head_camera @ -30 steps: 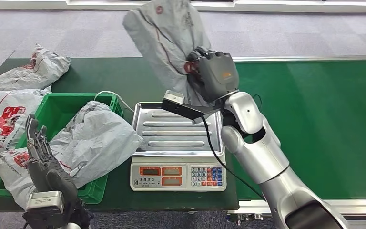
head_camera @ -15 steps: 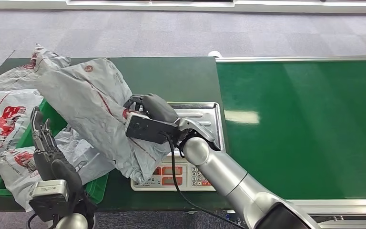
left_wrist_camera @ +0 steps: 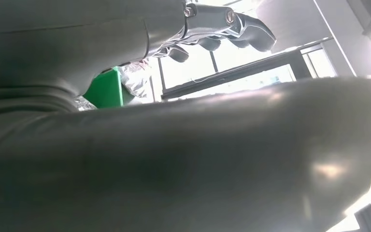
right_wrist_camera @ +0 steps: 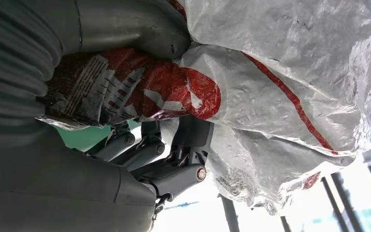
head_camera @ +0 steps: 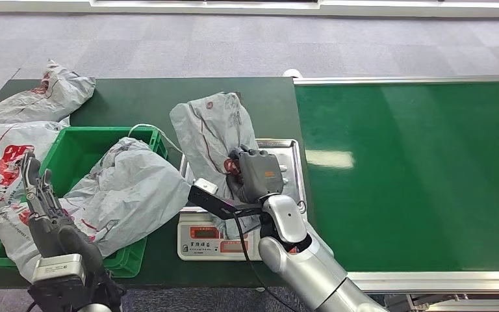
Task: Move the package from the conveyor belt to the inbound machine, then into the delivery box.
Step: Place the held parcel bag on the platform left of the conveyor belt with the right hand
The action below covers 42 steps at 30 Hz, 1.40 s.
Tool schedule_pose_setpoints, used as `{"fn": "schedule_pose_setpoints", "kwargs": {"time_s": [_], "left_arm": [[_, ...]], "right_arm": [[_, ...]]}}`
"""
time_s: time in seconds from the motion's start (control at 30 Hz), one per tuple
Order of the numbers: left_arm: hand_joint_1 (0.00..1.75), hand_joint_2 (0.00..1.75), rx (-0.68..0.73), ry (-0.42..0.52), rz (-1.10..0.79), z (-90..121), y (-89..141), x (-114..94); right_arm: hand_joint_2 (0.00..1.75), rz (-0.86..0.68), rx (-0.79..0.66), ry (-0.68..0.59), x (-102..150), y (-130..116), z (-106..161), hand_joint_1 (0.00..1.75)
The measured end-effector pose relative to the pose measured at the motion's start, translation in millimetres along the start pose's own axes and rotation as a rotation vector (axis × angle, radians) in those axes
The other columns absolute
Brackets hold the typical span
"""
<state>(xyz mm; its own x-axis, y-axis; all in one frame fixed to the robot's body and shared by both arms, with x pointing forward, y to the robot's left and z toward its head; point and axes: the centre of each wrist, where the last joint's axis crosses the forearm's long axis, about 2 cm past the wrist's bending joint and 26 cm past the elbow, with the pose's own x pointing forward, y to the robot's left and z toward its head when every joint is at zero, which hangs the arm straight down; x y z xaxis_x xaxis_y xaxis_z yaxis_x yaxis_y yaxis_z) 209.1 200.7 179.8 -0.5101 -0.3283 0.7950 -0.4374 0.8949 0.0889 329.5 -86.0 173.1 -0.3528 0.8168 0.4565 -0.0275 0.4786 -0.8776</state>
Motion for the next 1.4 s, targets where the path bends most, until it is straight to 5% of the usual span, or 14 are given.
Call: {"fn": "schedule_pose_setpoints", "kwargs": {"time_s": [0.13, 0.27, 0.3, 0.67, 0.8, 1.17, 1.33, 1.4], "left_arm": [[0.00, 0.00, -0.006, 0.007, 0.003, 3, 0, 2], [0.00, 0.00, -0.017, 0.010, 0.009, 3, -1, 3], [0.00, 0.00, -0.020, 0.011, 0.009, 3, -1, 3], [0.00, 0.00, -0.034, 0.017, 0.008, 3, -2, 3], [0.00, 0.00, -0.033, 0.018, 0.008, 3, -2, 4], [0.00, 0.00, -0.030, 0.007, -0.020, 5, -1, 5], [0.00, 0.00, -0.042, -0.043, -0.086, 3, -1, 8], [0.00, 0.00, -0.103, -0.074, -0.148, -3, -5, 10]], "right_arm": [[1.75, 0.050, -0.058, 0.064, -9, -5, 11, 1.75], [1.75, 0.052, -0.063, 0.107, -16, -5, 18, 0.07], [1.75, 0.057, -0.061, 0.120, -18, -4, 19, 0.00], [1.75, 0.105, -0.068, 0.211, -26, -1, 26, 0.00], [0.00, 0.104, -0.068, 0.216, -27, -1, 26, 0.00], [0.00, 0.080, -0.073, 0.201, -28, -3, 26, 0.00], [0.00, 0.066, -0.313, 0.085, -22, -26, 33, 0.00], [0.87, 0.107, -0.406, 0.050, -22, -42, 40, 0.00]]}}
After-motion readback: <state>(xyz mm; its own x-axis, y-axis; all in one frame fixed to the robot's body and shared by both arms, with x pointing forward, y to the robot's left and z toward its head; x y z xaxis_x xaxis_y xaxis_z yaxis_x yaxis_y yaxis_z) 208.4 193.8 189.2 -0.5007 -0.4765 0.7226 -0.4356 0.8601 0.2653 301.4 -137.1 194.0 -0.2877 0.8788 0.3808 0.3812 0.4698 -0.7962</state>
